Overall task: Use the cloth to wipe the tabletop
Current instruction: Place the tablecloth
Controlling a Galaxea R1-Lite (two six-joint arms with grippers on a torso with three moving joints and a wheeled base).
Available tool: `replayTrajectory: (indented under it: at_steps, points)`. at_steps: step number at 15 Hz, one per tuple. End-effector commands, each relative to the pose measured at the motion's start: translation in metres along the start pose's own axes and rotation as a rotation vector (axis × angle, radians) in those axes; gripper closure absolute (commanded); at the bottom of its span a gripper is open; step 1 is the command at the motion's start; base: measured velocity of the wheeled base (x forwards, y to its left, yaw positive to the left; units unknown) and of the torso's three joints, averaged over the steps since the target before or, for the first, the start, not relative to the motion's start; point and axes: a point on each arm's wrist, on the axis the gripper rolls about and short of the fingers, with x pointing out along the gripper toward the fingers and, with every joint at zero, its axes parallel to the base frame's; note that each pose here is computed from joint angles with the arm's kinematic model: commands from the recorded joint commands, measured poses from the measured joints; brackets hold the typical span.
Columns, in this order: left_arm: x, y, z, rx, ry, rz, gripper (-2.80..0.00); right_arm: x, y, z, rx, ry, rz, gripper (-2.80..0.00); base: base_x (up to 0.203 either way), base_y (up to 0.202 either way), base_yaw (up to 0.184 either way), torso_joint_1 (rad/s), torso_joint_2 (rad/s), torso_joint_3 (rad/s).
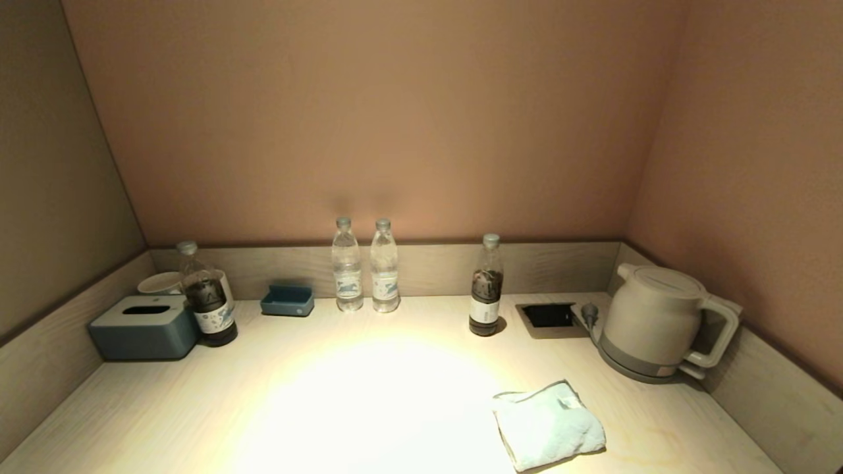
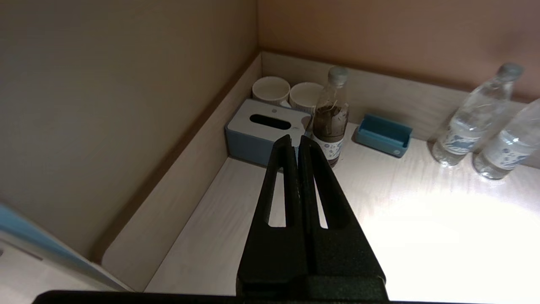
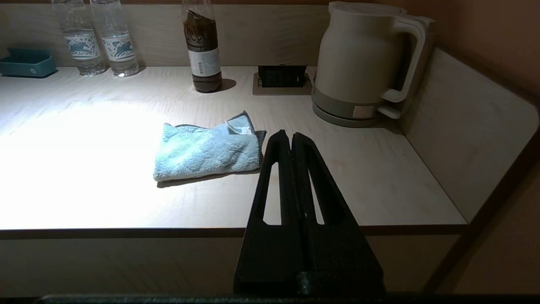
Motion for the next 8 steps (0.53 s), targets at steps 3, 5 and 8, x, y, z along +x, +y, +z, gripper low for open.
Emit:
replayTrajectory:
  at_steps: [3,5,8]
  points:
    - [-0.089,0.042,-0.03,-0.069,-0.213,-0.004,0.0,0.0,0.0,0.0,0.0,0.0,0.001,0.0,0.0,0.0,0.0,0.0,0.0,0.0]
    - [-0.111,0.054,-0.054,-0.06,-0.262,-0.003,0.0,0.0,0.0,0.0,0.001,0.001,0.001,0.0,0.0,0.0,0.0,0.0,0.0,0.0]
    - [-0.131,0.067,-0.102,-0.061,-0.311,0.012,0.0,0.0,0.0,0.0,0.001,0.0,0.001,0.0,0.0,0.0,0.0,0.0,0.0,0.0]
